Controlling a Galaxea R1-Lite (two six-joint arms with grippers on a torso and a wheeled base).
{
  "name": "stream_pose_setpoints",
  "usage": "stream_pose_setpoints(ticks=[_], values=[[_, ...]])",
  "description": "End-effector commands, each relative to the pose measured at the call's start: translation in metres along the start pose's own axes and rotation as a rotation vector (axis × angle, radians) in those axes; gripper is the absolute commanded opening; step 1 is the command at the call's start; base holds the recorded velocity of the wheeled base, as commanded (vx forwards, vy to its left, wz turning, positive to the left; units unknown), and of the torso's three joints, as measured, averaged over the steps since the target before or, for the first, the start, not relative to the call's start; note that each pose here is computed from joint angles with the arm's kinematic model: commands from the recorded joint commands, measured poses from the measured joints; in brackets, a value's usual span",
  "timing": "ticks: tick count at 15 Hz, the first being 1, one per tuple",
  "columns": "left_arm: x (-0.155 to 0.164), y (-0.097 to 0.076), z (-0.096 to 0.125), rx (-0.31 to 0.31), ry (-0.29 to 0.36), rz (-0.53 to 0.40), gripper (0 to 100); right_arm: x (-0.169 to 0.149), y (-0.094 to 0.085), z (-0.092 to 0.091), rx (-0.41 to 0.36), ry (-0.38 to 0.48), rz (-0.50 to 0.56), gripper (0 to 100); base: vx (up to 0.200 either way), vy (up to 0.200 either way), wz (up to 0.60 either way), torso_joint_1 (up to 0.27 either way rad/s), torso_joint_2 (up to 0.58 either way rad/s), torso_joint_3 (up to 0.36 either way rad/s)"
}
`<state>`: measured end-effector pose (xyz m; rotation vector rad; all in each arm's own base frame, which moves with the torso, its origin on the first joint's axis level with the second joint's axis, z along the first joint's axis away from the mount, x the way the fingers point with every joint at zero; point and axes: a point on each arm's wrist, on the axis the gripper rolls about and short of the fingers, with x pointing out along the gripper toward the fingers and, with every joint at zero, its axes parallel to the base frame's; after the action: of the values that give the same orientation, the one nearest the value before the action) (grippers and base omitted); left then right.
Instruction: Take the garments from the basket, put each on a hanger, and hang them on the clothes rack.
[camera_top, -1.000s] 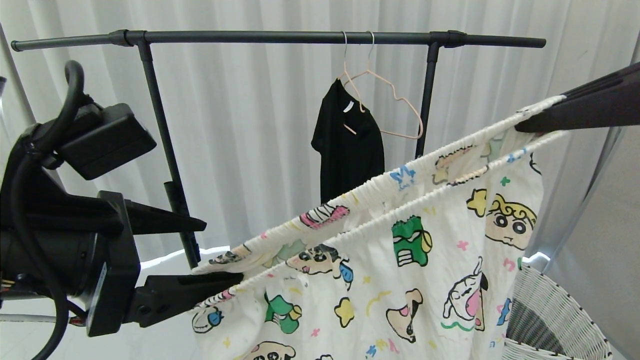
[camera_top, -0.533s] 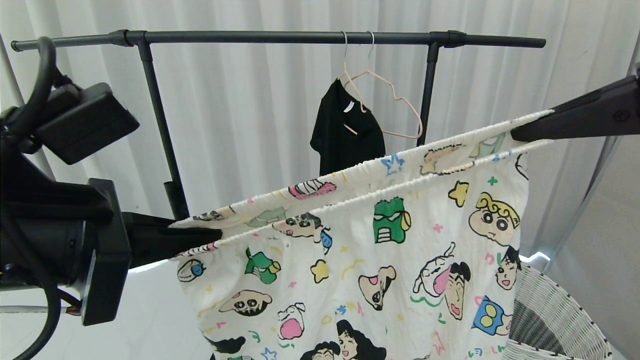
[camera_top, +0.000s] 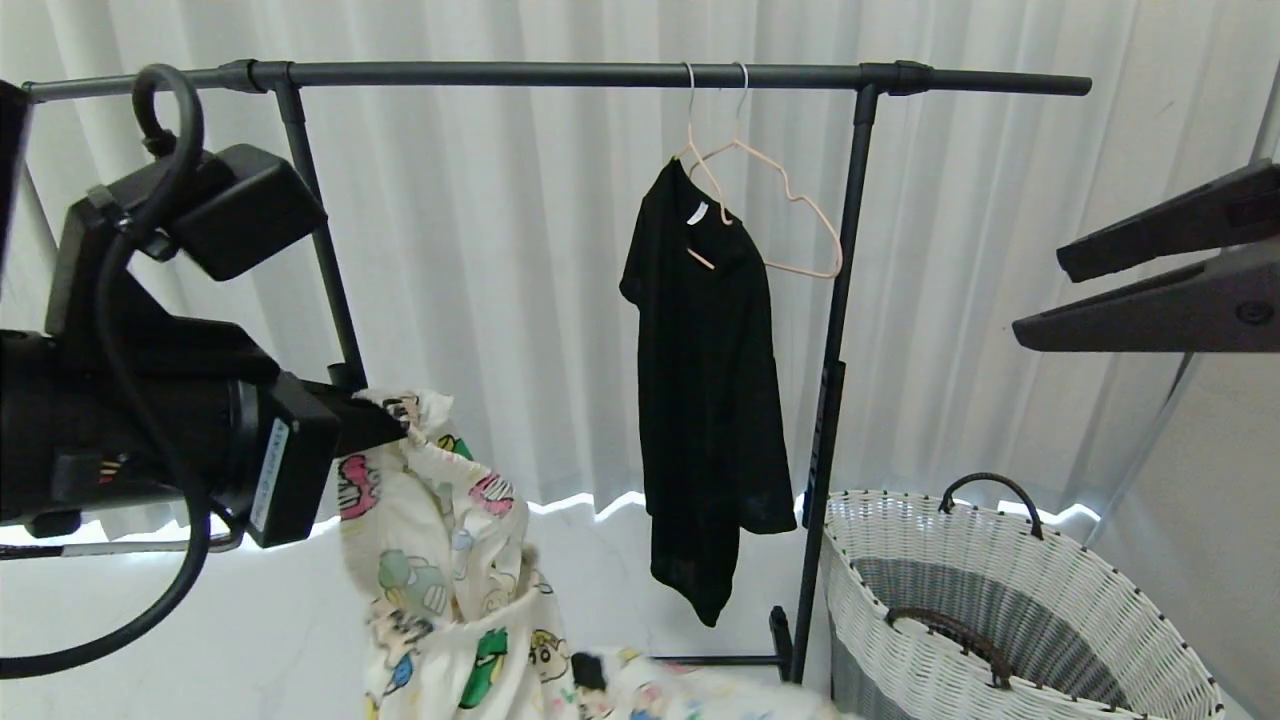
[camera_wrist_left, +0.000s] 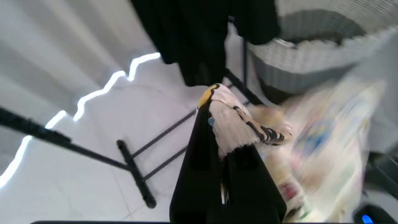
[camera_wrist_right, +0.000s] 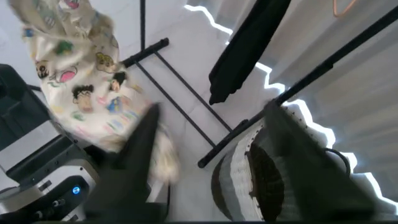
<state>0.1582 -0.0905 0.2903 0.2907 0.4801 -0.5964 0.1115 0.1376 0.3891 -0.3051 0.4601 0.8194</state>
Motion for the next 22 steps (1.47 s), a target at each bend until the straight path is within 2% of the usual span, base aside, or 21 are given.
stream_pose_setpoints(ticks=[1,3,5,7,8,9,12,15,17,22], values=[[0.023,0.004,0.002,-0.005,0.045,0.082,0,-0.007,-0.004,-0.007,0.014,0.008,-0.021,100,0.0,0.0,0.0,0.0,0.0,0.0],[0.026,0.007,-0.001,0.0,0.074,0.167,0,-0.006,-0.019,-0.017,0.054,0.05,-0.152,100,0.0,0.0,0.0,0.0,0.0,0.0],[0.021,0.017,-0.007,-0.004,0.102,0.263,0,-0.009,-0.036,-0.03,0.099,0.124,-0.363,100,0.0,0.0,0.0,0.0,0.0,0.0],[0.015,0.043,-0.019,-0.01,0.159,0.398,0,-0.015,-0.048,-0.041,0.163,0.152,-0.448,100,0.0,0.0,0.0,0.0,0.0,0.0],[0.013,0.051,-0.022,-0.02,0.171,0.434,0,-0.015,-0.05,-0.046,0.176,0.169,-0.47,100,0.0,0.0,0.0,0.0,0.0,0.0],[0.007,0.061,-0.028,-0.054,0.189,0.49,0,-0.015,-0.052,-0.055,0.201,0.195,-0.503,100,0.0,0.0,0.0,0.0,0.0,0.0],[-0.01,0.067,-0.043,-0.106,0.202,0.563,0,-0.01,-0.054,-0.071,0.266,0.252,-0.599,100,0.0,0.0,0.0,0.0,0.0,0.0],[-0.02,0.071,-0.062,-0.157,0.243,0.623,0,-0.007,-0.056,-0.07,0.289,0.244,-0.627,100,0.0,0.0,0.0,0.0,0.0,0.0],[-0.024,0.067,-0.069,-0.175,0.248,0.633,0,-0.004,-0.057,-0.068,0.29,0.227,-0.618,100,0.0,0.0,0.0,0.028,-0.06,-0.047],[-0.029,0.062,-0.074,-0.175,0.243,0.634,0,0.001,-0.059,-0.065,0.289,0.211,-0.613,100,0.0,0.0,0.0,0.118,-0.37,-0.25]])
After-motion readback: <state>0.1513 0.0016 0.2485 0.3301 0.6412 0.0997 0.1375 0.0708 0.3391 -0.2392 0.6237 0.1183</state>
